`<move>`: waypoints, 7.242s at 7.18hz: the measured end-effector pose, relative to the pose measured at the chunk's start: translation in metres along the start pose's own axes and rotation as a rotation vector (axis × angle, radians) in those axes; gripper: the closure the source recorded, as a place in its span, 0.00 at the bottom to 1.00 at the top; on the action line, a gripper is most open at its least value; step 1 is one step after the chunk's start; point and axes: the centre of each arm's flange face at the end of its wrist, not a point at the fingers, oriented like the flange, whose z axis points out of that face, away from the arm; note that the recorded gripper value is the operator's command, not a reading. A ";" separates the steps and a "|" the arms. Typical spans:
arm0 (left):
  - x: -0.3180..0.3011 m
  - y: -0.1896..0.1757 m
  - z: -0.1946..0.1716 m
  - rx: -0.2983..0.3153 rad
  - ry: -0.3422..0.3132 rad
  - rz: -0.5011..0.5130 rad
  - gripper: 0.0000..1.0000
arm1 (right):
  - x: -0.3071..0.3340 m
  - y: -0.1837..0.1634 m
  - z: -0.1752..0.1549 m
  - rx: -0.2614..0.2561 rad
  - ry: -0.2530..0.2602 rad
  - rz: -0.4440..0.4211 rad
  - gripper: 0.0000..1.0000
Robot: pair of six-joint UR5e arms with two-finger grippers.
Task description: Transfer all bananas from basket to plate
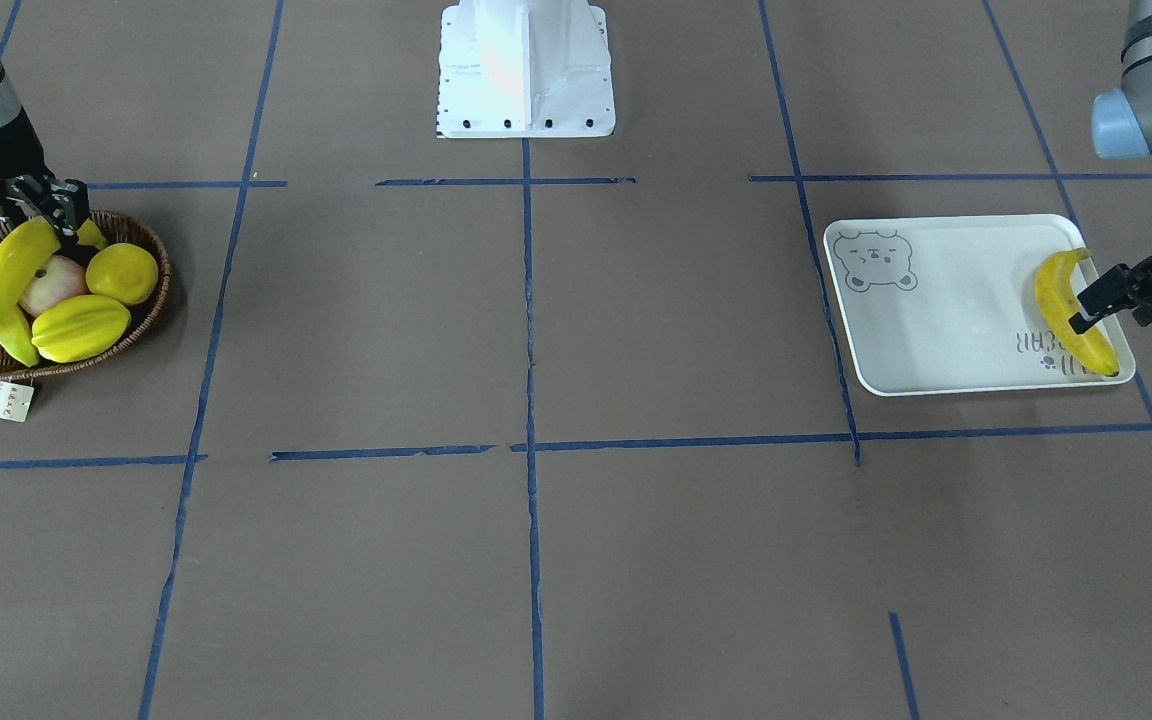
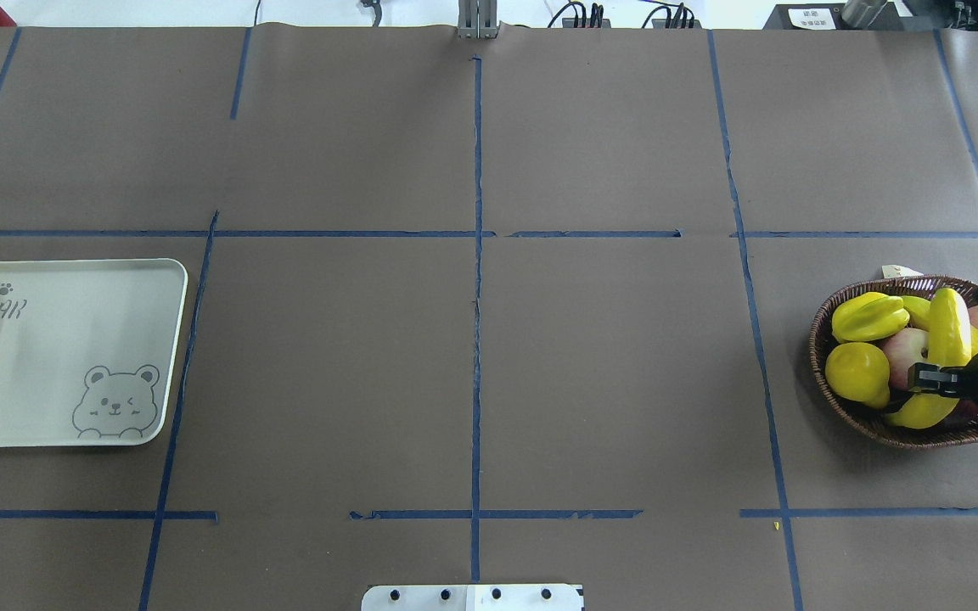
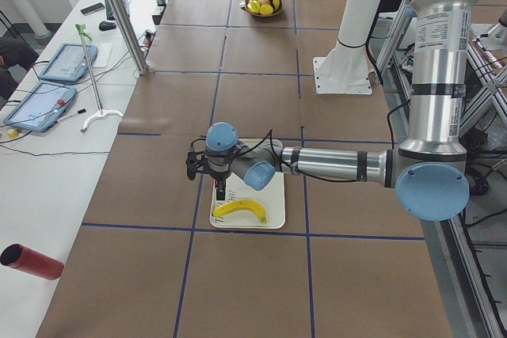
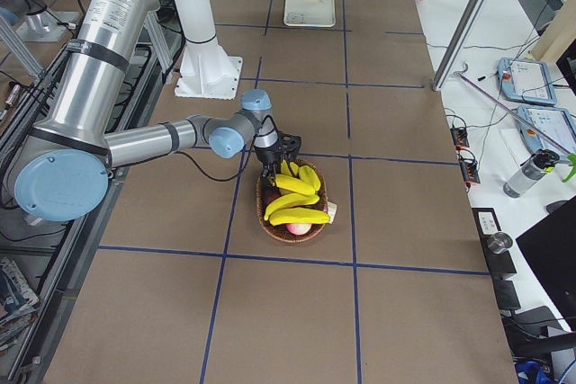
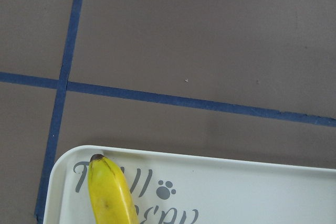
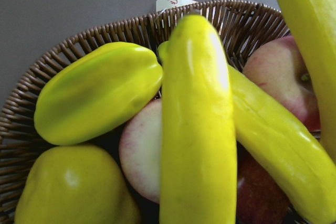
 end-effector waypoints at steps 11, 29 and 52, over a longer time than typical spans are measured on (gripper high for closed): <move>0.067 -0.022 -0.017 0.005 0.108 0.032 0.00 | -0.170 -0.049 -0.127 -0.087 -0.493 0.016 0.97; 0.564 0.097 -0.014 -0.215 0.521 -0.092 0.48 | -0.464 0.040 -0.154 -0.053 -0.706 0.021 0.95; 0.034 0.014 0.071 0.044 -0.046 -0.701 0.95 | -0.264 -0.125 -0.156 -0.111 -0.180 -0.219 0.00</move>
